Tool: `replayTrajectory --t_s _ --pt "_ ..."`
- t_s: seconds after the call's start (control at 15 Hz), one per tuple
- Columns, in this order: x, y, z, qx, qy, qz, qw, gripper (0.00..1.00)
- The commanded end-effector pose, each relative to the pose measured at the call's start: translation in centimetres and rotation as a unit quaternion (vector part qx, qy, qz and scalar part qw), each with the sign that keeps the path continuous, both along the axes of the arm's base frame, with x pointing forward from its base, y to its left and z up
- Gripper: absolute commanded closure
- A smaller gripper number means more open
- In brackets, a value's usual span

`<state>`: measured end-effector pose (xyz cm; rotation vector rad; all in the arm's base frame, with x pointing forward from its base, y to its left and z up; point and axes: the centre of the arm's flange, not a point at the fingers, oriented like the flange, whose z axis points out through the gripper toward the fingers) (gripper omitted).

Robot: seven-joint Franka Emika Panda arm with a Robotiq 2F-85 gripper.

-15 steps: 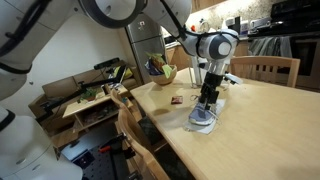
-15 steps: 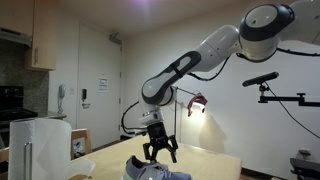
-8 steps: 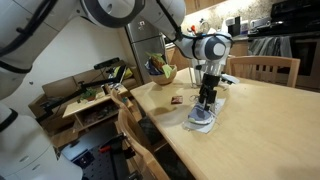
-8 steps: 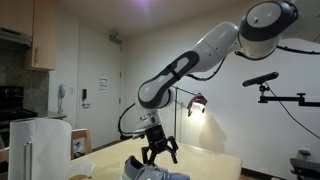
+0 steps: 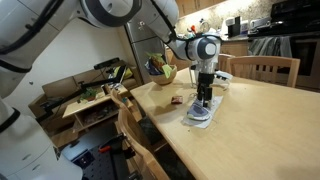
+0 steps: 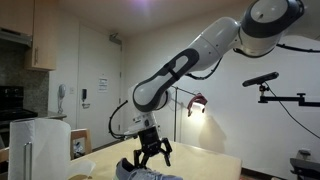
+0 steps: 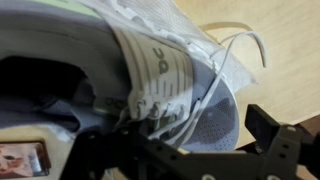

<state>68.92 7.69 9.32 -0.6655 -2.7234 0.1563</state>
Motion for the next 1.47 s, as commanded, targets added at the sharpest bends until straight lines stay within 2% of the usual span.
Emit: replayTrajectory --t_s 0.0,0.53,0.87,1.13,1.4 --pt "-1.9 1.9 1.5 -0.033 -0.043 0.003 0.9985 0.00" --pt "-3.5 3.7 2.8 -0.062 -0.118 -0.022 0.9908 0.00" --pt "-5.9 4.9 3.5 -0.077 -0.163 -0.017 0.9835 0.00" --pt "-8.9 6.6 3.7 -0.091 -0.199 0.000 0.9757 0.00" --pt "-11.0 7.5 3.6 -0.100 -0.242 -0.009 0.9650 0.00"
